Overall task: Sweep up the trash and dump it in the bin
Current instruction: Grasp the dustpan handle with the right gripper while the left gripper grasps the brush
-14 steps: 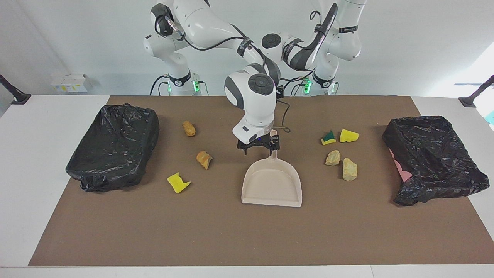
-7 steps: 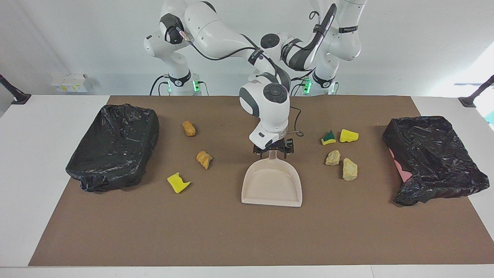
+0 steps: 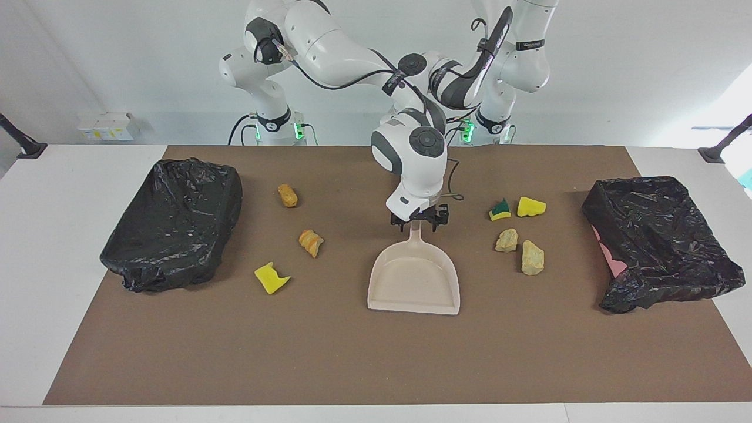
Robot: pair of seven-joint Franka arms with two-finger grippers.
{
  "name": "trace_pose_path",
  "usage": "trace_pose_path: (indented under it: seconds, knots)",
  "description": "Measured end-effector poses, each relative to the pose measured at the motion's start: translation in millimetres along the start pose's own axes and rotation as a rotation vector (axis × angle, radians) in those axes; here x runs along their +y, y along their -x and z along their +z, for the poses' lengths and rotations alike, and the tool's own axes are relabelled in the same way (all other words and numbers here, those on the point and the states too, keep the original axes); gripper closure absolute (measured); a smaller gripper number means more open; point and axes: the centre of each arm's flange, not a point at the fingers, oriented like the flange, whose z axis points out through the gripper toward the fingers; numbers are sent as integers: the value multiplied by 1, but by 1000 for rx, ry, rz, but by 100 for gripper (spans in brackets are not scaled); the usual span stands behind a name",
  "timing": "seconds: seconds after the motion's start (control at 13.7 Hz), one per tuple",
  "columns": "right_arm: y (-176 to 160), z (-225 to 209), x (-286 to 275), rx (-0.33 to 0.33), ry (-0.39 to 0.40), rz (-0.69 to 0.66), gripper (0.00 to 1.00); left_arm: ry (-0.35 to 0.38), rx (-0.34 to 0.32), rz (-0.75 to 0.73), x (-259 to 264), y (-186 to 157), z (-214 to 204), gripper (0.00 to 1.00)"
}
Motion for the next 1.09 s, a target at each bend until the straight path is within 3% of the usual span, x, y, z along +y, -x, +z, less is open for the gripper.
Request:
trace_pose_path:
  seconds: [0.07,0.15,0.22,0.44,0.8,1.09]
  knots:
    - [1,0,1,0,5,-1,28,1,0,-2,0,-1,0,75]
    - [2,1,3,-2,10,-2,39,1,0,-3,-1,-1,0,75]
    - [4,3,4,-6,16,-3,39,2,0,-6,-2,-2,0,75]
    - [2,1,7,4,11,0,69,11,1,-34,-9,-13,-6,75]
    - [-21,-35,34,63,-19,28,69,-12,-33,-119,-40,-44,-26,75]
    - [-54,-89,103,100,-25,-108,69,-58,-65,-106,-91,-76,-30,75]
